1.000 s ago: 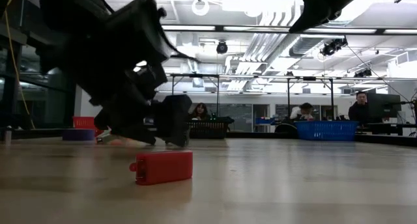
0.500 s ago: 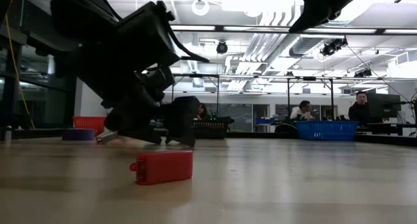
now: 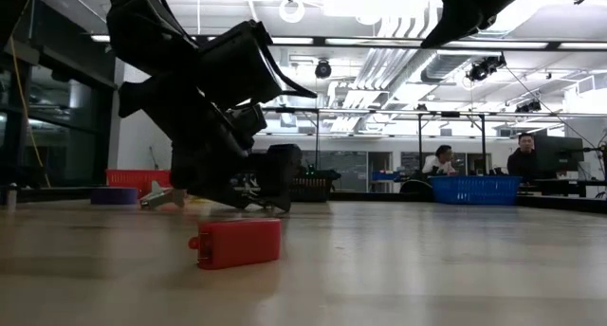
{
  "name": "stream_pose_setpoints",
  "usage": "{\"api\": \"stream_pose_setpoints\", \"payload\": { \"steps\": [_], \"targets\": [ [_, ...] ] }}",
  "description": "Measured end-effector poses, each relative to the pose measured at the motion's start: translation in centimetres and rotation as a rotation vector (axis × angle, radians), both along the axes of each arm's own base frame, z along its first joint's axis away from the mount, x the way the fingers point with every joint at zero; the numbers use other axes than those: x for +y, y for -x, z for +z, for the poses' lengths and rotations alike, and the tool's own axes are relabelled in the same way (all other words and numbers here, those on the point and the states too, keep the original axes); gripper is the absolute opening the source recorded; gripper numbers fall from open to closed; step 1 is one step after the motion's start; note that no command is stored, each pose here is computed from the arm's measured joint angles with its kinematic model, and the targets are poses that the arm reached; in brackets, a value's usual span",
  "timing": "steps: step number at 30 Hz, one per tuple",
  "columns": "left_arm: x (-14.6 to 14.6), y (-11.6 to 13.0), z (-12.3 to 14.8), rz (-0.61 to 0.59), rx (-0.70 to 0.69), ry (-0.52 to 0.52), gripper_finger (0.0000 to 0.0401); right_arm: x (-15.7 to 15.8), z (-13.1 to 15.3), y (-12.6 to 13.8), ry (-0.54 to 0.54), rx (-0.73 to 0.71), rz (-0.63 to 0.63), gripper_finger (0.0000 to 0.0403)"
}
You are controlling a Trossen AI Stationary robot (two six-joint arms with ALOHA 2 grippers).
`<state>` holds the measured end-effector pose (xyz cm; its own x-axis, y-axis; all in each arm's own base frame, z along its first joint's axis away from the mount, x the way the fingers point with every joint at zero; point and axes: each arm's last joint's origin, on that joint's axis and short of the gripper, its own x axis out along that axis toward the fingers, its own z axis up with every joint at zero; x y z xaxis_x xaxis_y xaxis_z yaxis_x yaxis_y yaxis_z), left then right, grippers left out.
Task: Pick and place Stapler, Stapler remover, tape
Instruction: Put the black staple remover into the blue bin
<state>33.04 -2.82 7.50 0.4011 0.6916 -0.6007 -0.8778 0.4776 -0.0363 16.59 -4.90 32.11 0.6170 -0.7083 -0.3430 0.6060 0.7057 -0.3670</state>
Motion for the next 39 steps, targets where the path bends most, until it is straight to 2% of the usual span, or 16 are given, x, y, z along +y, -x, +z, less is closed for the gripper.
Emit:
{"api": "stream_pose_setpoints", "payload": {
  "steps": [3,6,22,26,34,39],
  "targets": [
    [0.0,0.0,0.0,-0.003,0.003,0.004,0.0391,0.0,0.0,0.0,-0.007,-0.001,0.015,0.0209],
    [0.0,0.0,0.0,-0.015,0.01,0.023,0.0369,0.1,0.0,0.0,-0.011,-0.001,0.023,0.0209],
    [0.0,-0.2,0.0,-0.016,-0.013,0.025,0.0154,0.1,-0.2,0.0,-0.018,0.023,0.026,0.0209],
    [0.0,-0.2,0.1,-0.018,-0.019,0.029,0.0103,0.2,-0.5,0.1,-0.043,0.042,0.069,0.0208],
    [-0.1,-0.4,1.3,-0.068,-0.018,0.011,0.0098,0.9,-0.9,-0.3,-0.168,0.044,0.308,0.0209],
    [-0.2,-0.9,2.6,-0.199,0.003,-0.042,0.0098,1.3,-1.0,-0.5,-0.227,0.035,0.46,0.0209]
  ]
}}
